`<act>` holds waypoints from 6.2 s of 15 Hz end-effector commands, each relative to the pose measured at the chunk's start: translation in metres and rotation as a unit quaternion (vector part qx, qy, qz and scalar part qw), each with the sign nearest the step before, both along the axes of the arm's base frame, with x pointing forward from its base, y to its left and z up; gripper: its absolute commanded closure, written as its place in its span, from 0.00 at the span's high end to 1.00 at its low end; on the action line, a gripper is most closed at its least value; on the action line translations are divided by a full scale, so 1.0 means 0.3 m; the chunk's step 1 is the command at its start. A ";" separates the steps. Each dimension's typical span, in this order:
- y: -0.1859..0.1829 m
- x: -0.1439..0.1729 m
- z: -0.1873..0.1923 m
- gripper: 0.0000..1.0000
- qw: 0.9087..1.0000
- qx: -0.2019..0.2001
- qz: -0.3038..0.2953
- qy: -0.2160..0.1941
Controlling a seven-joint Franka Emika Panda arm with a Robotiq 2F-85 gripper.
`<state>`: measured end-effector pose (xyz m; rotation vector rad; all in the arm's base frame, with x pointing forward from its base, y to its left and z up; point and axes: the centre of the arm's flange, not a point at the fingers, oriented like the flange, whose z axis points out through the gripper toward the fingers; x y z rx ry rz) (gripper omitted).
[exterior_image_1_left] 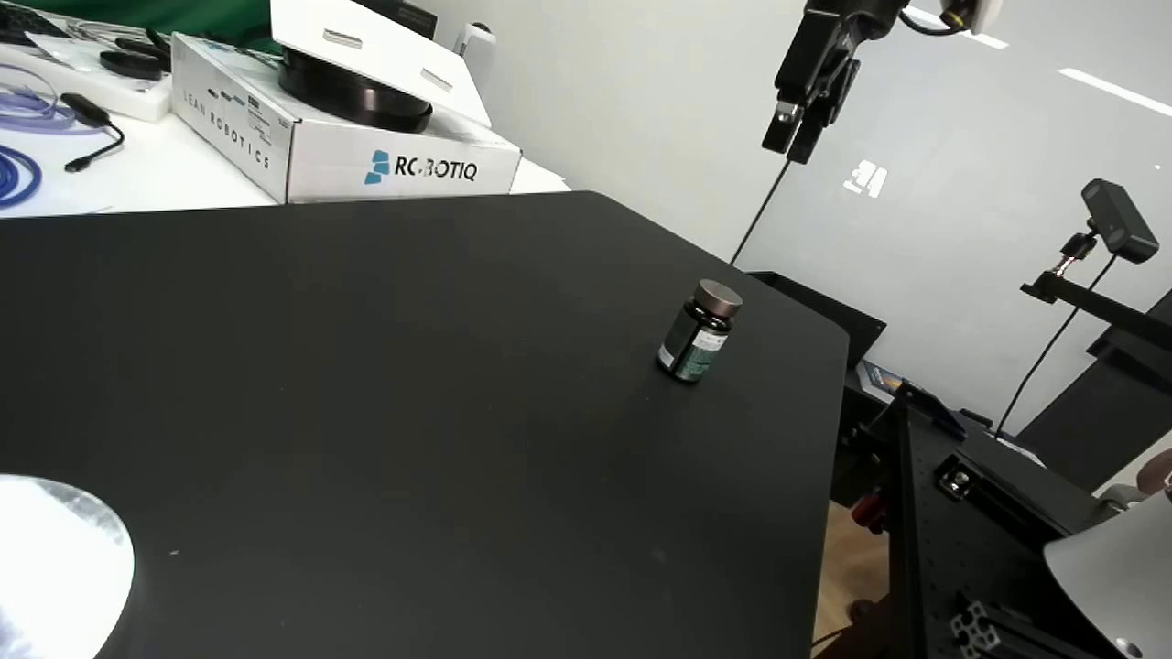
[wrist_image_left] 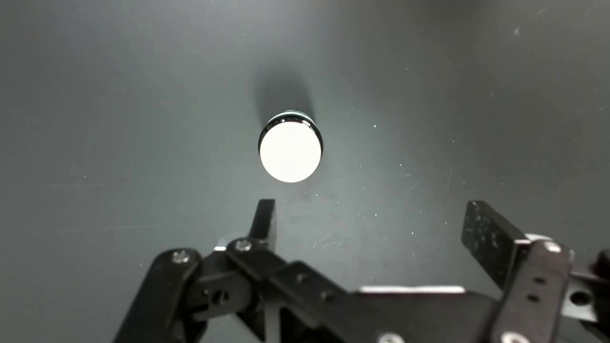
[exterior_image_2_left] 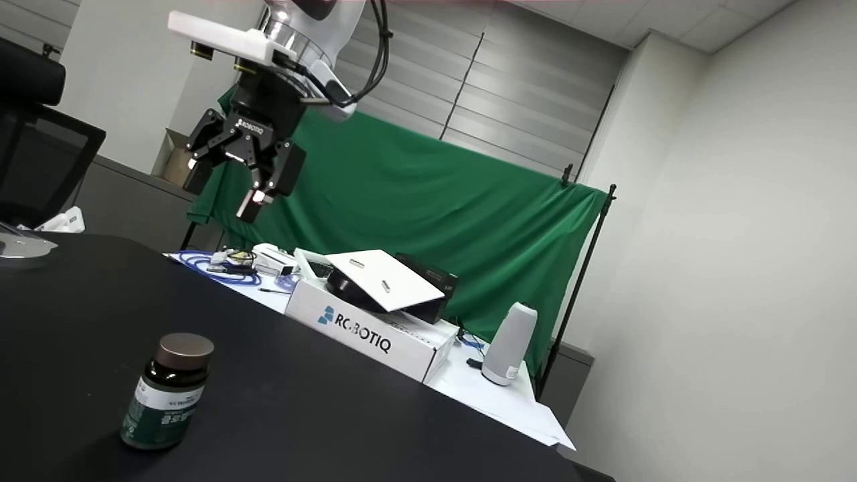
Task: Move the bottle forward
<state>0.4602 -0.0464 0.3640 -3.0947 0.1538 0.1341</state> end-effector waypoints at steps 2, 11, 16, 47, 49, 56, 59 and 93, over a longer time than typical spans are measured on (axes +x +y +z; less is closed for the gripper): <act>-0.006 0.019 -0.045 1.00 1.000 -0.001 -0.011 -0.001; -0.052 0.044 -0.297 1.00 0.999 -0.013 -0.039 -0.003; -0.058 0.008 -0.375 1.00 0.999 -0.006 -0.034 0.032; -0.041 -0.003 -0.523 1.00 0.998 -0.044 -0.045 -0.012; -0.047 -0.007 -0.510 1.00 0.998 -0.052 -0.046 -0.009; -0.052 -0.019 -0.523 1.00 0.996 -0.070 -0.051 0.012; -0.047 -0.017 -0.541 0.75 0.996 -0.068 -0.049 0.013; -0.042 0.119 -0.326 0.36 0.998 -0.043 -0.027 -0.045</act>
